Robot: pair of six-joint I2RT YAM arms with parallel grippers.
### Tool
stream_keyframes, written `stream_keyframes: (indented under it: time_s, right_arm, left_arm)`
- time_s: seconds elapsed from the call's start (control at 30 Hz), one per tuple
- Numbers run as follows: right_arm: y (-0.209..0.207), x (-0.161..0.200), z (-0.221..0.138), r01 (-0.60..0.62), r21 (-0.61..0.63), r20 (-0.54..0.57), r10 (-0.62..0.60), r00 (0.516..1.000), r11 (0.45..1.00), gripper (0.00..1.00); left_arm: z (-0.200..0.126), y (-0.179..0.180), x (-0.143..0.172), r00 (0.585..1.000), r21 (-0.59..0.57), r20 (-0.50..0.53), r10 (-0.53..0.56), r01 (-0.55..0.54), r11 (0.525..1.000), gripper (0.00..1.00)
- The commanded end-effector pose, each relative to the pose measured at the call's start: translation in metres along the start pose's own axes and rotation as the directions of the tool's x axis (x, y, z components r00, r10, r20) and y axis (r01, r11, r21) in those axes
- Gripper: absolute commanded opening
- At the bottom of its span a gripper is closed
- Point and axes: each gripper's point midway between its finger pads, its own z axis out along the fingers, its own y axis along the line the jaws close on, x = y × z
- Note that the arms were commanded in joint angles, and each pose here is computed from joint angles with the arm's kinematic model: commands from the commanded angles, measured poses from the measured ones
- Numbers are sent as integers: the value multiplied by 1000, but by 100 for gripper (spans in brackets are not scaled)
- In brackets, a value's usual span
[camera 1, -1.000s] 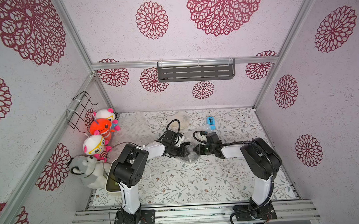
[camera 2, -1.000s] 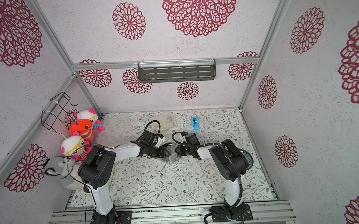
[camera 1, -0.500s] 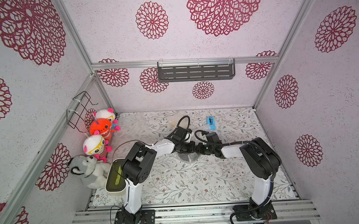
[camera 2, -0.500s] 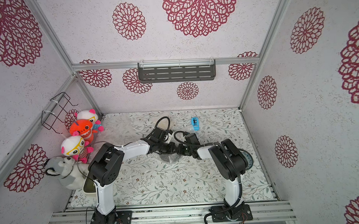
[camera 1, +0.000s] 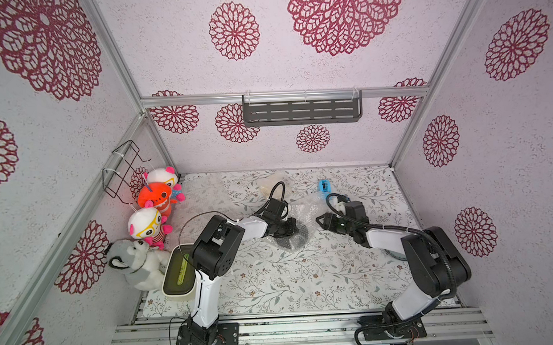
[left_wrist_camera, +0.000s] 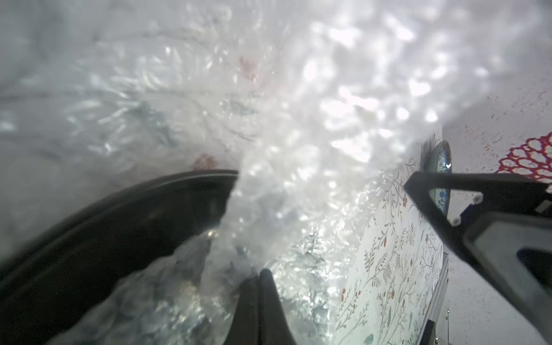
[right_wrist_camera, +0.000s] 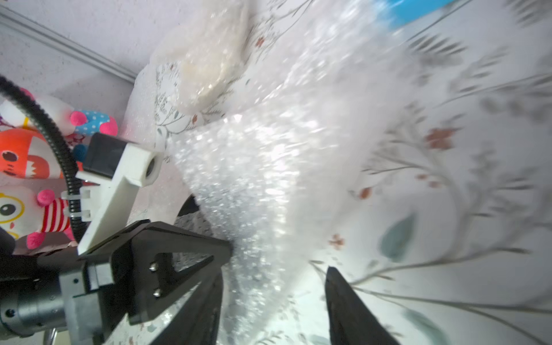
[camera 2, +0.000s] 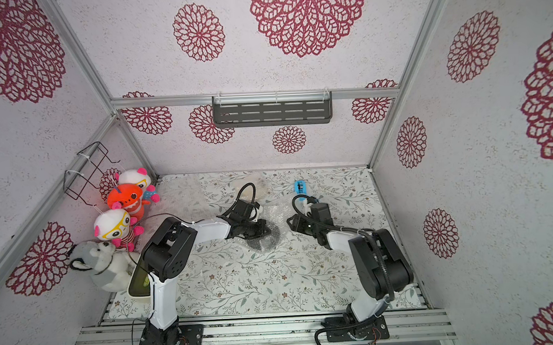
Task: Wrap dinner plates in bubble wrap
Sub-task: Wrap the plate in the bubble wrap.
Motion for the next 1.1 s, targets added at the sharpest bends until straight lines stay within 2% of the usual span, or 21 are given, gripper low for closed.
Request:
stream_keyframes:
  time_s: [0.0, 0.1, 0.17, 0.23, 0.27, 0.33, 0.37, 0.43, 0.5, 0.53, 0.63, 0.67, 0.73, 0.83, 0.87, 0.93, 0.97, 1.0, 1.07]
  right_arm:
    - [8, 13, 5, 138, -102, -50, -143, 988, 985, 59]
    - [6, 15, 23, 90, -126, -81, -101, 992, 988, 61]
    - [15, 7, 33, 63, -201, -46, -74, 996, 978, 63]
    - [25, -8, 45, 64, -263, -1, -66, 998, 963, 60]
    - [29, -15, 49, 79, -277, 18, -77, 997, 958, 54]
    - [43, -28, 50, 146, -306, 57, -135, 989, 941, 27]
    - [54, -30, 47, 196, -317, 74, -182, 981, 928, 17]
    - [77, -22, 37, 369, -303, 105, -355, 929, 879, 2]
    - [95, -1, 31, 555, -247, 96, -550, 830, 794, 0]
    - [106, 10, 28, 673, -212, 98, -670, 736, 709, 0]
    - [120, 38, 26, 869, -99, 49, -870, 491, 485, 0]
    - [120, 47, 26, 900, -88, 14, -903, 429, 426, 0]
    - [112, 73, 30, 959, -97, -97, -961, 258, 267, 0]
    - [90, 112, 37, 988, -148, -254, -967, 5, 44, 0]
    - [85, 121, 39, 987, -158, -279, -959, -53, -9, 0]
    - [78, 139, 42, 979, -184, -305, -942, -137, -83, 0]
    - [78, 144, 42, 976, -193, -308, -939, -153, -96, 0]
    - [77, 150, 44, 975, -200, -313, -936, -160, -100, 0]
    - [73, 156, 48, 977, -198, -332, -933, -140, -77, 0]
  left_arm:
    - [15, 61, 58, 982, -185, -145, -118, 90, 979, 0]
    - [15, 63, 62, 980, -186, -153, -125, 96, 978, 0]
    - [15, 66, 65, 979, -192, -157, -129, 98, 977, 0]
    - [15, 70, 68, 977, -201, -161, -143, 109, 974, 0]
    - [15, 71, 69, 976, -199, -162, -149, 115, 973, 0]
    - [14, 75, 72, 972, -206, -163, -170, 135, 969, 0]
    - [14, 76, 73, 971, -209, -163, -175, 140, 968, 0]
    - [12, 80, 75, 970, -212, -152, -188, 154, 965, 0]
    - [12, 81, 75, 968, -197, -142, -209, 179, 964, 0]
    - [13, 81, 76, 965, -181, -142, -220, 193, 964, 0]
    - [15, 78, 77, 961, -132, -141, -239, 221, 966, 0]
    - [15, 76, 77, 961, -116, -142, -239, 223, 968, 0]
    - [13, 73, 77, 963, -83, -137, -232, 223, 971, 0]
    - [5, 63, 73, 971, -28, -118, -208, 206, 978, 0]
    - [3, 59, 71, 974, -5, -110, -197, 197, 980, 0]
    - [-3, 49, 70, 978, 50, -102, -181, 187, 981, 2]
    - [-6, 43, 69, 980, 77, -99, -173, 181, 980, 3]
    - [-13, 35, 66, 982, 111, -98, -162, 173, 979, 4]
    - [-37, 13, 53, 990, 175, -54, -127, 135, 975, 12]
